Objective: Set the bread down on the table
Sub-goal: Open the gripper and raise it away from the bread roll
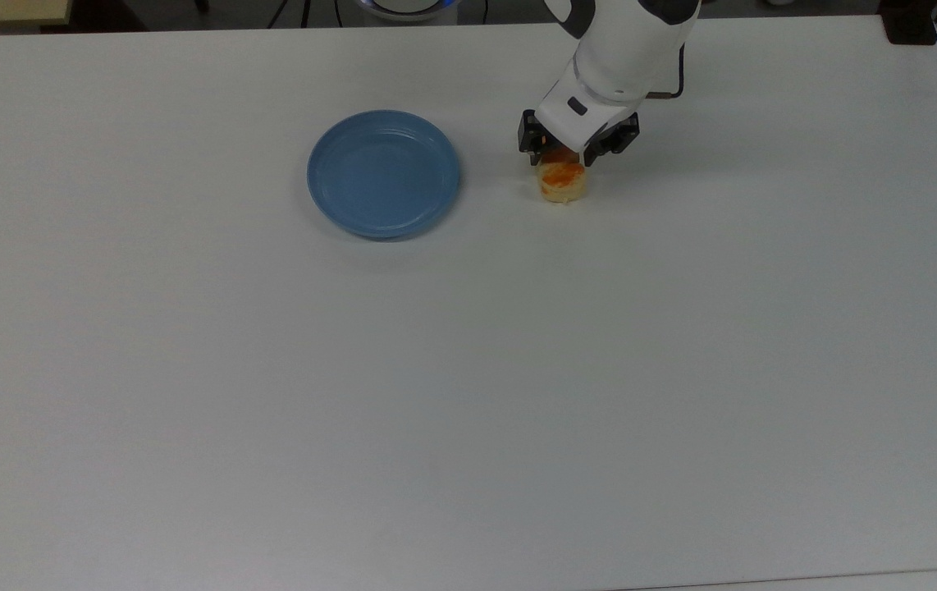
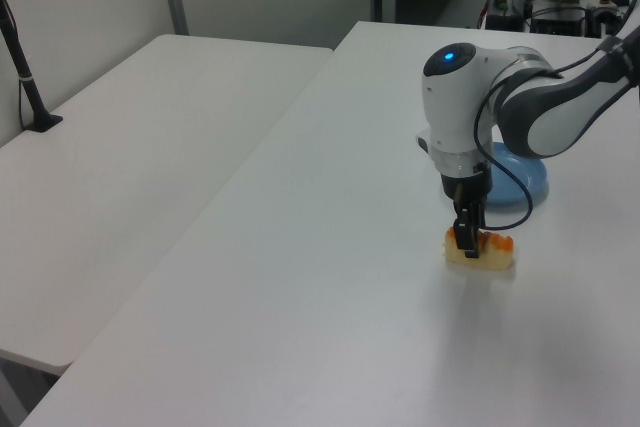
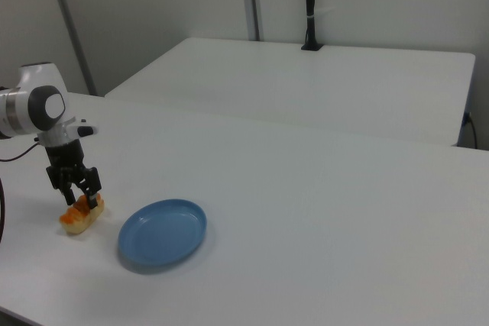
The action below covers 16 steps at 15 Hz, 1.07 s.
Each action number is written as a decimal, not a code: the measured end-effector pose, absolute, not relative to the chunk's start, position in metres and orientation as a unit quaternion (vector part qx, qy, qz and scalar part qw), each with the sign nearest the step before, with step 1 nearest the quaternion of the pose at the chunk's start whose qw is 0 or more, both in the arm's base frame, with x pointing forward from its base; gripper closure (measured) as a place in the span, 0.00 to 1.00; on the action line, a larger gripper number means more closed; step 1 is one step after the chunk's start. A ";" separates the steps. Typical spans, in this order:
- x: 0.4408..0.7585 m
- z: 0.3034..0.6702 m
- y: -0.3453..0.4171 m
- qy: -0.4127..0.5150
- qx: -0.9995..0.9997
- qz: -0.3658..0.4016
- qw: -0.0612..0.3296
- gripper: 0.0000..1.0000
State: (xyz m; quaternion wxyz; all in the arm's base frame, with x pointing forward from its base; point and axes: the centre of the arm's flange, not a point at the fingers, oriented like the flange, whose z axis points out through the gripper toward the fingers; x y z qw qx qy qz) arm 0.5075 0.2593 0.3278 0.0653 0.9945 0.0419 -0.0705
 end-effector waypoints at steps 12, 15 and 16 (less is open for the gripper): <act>0.589 0.515 0.129 0.008 0.999 -0.012 0.042 0.00; 0.576 0.551 0.077 -0.001 0.999 -0.017 0.041 0.00; 0.566 0.567 0.059 -0.011 0.999 -0.020 0.041 0.00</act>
